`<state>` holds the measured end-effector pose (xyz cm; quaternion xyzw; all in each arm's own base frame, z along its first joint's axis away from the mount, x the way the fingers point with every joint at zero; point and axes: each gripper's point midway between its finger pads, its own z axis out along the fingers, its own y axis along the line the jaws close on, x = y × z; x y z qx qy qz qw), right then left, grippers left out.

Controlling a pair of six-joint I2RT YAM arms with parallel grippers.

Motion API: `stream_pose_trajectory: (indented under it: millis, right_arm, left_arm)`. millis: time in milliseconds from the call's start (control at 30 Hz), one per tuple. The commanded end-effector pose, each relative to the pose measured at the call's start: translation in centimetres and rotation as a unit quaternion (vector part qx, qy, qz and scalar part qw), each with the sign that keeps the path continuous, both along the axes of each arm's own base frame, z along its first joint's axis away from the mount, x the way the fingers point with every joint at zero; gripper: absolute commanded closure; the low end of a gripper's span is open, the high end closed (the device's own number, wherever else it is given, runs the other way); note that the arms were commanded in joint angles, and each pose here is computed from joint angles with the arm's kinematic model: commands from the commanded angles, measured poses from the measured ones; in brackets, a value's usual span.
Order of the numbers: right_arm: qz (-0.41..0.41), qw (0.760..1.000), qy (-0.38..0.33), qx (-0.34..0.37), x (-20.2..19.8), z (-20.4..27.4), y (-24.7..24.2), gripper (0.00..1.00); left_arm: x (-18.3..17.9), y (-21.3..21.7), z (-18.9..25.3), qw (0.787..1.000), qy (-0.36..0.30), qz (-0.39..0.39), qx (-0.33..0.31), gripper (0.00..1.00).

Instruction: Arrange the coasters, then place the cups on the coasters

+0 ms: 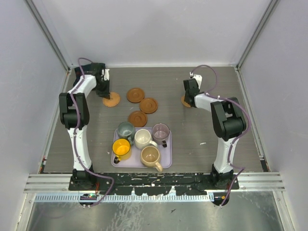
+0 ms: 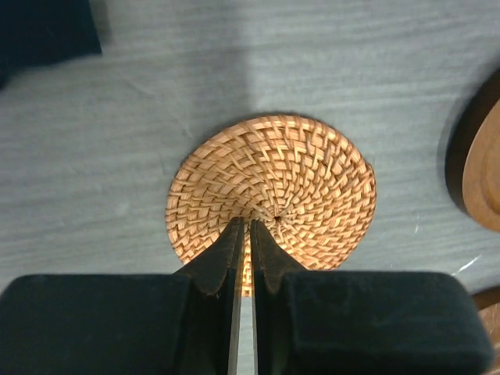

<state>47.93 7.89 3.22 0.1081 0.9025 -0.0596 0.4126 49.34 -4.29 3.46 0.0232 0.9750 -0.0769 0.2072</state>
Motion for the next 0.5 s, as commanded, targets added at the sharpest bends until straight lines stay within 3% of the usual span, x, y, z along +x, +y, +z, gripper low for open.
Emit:
stream_pose_trajectory:
  millis: [0,167,300,467]
  right_arm:
    - [-0.008,1.0,-0.016,-0.017,2.0,1.6,-1.2,0.92]
    - [-0.004,0.999,-0.035,-0.02,3.2,3.3,-1.6,0.9]
    - [0.036,0.997,-0.066,-0.009,3.8,6.2,-0.4,0.78]
    - [0.074,0.99,-0.119,-0.005,3.4,11.9,1.6,0.62]
  left_arm:
    - [2.7,-0.1,1.5,0.999,-0.032,-0.001,-0.013,0.91]
    - [3.6,-0.7,2.1,0.999,-0.037,-0.01,-0.029,0.92]
    - [3.7,-1.3,4.4,0.996,-0.076,-0.017,-0.044,0.85]
    - [3.5,-2.2,10.7,0.982,-0.171,-0.029,-0.068,0.78]
